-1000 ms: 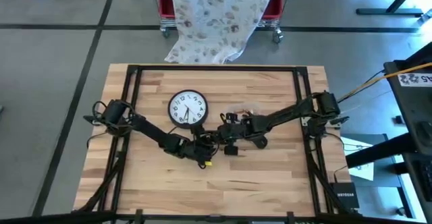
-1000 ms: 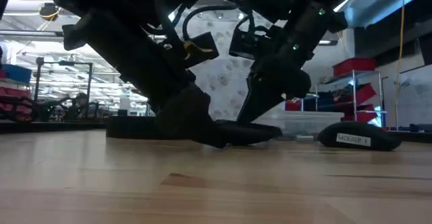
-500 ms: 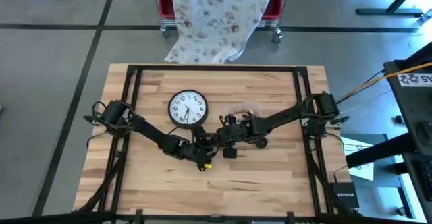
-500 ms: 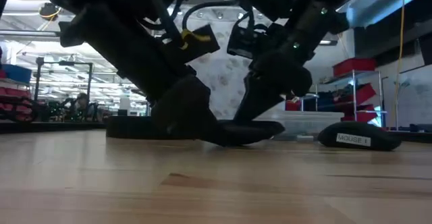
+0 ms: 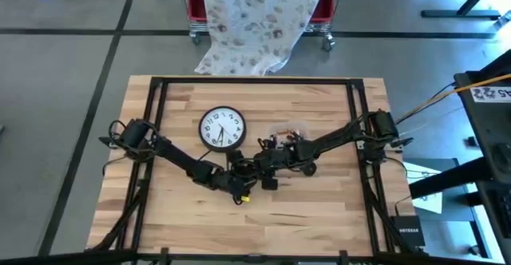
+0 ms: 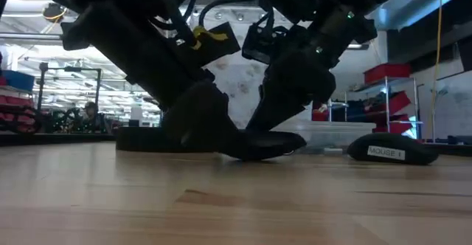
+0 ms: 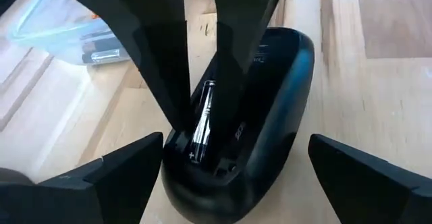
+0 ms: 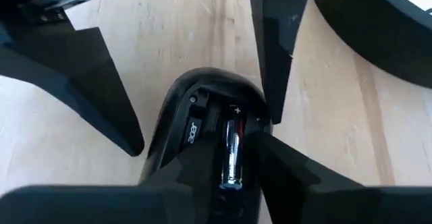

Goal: Insert battery
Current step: Insert the silver battery into the left computer mouse

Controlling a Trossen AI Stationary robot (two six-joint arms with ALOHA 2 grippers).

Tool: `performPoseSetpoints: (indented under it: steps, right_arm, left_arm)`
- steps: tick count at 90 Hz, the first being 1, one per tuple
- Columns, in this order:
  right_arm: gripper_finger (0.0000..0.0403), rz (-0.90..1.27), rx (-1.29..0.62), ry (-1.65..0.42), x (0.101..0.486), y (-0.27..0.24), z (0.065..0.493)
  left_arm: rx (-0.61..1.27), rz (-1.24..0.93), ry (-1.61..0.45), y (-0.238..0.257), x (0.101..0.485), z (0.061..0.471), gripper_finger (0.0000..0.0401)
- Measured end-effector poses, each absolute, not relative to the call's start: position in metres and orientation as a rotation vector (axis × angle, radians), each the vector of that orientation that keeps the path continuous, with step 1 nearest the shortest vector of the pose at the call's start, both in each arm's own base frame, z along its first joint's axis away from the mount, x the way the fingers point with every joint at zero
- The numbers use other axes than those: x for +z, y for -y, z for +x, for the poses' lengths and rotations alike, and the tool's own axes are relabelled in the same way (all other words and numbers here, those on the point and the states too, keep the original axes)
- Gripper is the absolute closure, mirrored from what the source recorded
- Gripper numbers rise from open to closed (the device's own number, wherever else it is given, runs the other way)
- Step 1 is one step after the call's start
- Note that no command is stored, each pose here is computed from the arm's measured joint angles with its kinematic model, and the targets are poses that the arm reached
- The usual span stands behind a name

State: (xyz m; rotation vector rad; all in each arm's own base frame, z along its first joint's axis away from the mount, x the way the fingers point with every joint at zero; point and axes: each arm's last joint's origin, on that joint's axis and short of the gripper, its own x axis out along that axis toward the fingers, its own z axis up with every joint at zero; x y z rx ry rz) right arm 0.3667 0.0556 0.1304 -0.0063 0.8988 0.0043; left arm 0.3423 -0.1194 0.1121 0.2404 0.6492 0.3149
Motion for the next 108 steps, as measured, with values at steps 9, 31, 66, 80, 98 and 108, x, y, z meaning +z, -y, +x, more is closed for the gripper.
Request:
performPoseSetpoints:
  steps: [9, 31, 66, 80, 98, 108]
  right_arm:
    - [0.0316, 0.001, -0.002, -0.9, 0.13, -0.056, 0.367]
    - [0.0322, -0.001, -0.006, -0.901, 0.13, -0.055, 0.366]
    - [0.0323, 0.0, -0.007, -0.9, 0.13, -0.055, 0.366]
    - [0.0323, 0.001, -0.006, -0.891, 0.13, -0.055, 0.367]
    - [0.0323, 0.005, -0.004, -0.871, 0.131, -0.056, 0.369]
    - [0.0323, 0.005, -0.004, -0.866, 0.131, -0.056, 0.369]
  left_arm:
    - [0.317, 0.267, -0.636, 0.127, 0.115, 0.341, 0.0047]
    - [0.267, 0.279, -0.617, 0.141, 0.121, 0.342, 0.0047]
    - [0.288, 0.263, -0.67, 0.128, 0.117, 0.344, 0.0047]
    - [0.273, 0.25, -0.679, 0.128, 0.117, 0.344, 0.0047]
    - [0.278, 0.237, -0.693, 0.128, 0.115, 0.343, 0.0047]
    - [0.283, 0.233, -0.716, 0.126, 0.114, 0.342, 0.0047]
